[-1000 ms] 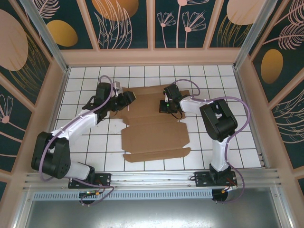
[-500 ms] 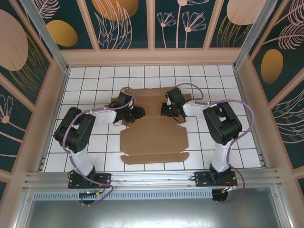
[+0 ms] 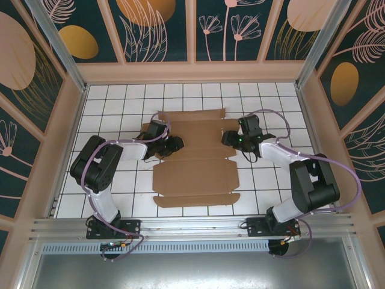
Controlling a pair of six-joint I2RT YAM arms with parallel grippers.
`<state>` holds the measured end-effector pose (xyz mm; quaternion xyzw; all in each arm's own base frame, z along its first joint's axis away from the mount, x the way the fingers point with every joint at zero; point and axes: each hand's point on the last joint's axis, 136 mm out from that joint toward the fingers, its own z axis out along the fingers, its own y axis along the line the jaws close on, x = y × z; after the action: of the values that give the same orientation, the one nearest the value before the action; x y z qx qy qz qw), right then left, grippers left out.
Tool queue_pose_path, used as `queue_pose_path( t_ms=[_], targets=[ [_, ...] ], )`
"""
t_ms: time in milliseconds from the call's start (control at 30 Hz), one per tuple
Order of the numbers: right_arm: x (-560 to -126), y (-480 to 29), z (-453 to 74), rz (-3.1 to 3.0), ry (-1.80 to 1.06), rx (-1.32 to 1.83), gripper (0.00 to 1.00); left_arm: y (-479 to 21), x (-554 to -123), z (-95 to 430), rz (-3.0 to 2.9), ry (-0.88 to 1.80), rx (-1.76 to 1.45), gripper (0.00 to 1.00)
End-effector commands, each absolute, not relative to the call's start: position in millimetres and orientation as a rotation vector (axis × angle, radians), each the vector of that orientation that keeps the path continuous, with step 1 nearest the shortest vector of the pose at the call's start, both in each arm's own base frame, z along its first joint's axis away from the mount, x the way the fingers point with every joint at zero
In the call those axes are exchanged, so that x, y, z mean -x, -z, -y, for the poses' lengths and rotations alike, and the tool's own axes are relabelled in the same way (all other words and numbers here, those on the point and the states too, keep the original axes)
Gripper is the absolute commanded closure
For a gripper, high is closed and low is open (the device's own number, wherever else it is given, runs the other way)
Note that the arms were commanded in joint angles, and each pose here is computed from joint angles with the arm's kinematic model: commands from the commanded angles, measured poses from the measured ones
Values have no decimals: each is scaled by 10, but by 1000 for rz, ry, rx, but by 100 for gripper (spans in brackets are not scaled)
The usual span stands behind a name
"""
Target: Fold the paper box
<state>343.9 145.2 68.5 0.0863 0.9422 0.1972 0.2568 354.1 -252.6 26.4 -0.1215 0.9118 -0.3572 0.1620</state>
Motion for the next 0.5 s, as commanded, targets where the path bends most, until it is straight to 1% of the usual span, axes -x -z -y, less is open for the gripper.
queue_pose_path(
  t_ms=[0, 67, 200, 267, 467],
  targets=[
    [-3230, -446, -1109, -2623, -391, -314, 36, 4, -3451, 2393, -2669, 918, 390, 65],
    [-3203, -400, -1118, -2630, -422, -328, 35, 13, -3448, 2389, -2673, 913, 388, 65],
    [-3201, -336, -1330, -2655, -592, -306, 36, 33, -3442, 2390, -2677, 912, 387, 65],
    [-3218, -384, -1471, -2638, -703, -272, 38, 33, -3442, 2391, -2679, 912, 385, 66],
    [-3174, -570, -1677, -2618, -855, -229, 43, 18, -3445, 2385, -2681, 904, 377, 66]
  ],
)
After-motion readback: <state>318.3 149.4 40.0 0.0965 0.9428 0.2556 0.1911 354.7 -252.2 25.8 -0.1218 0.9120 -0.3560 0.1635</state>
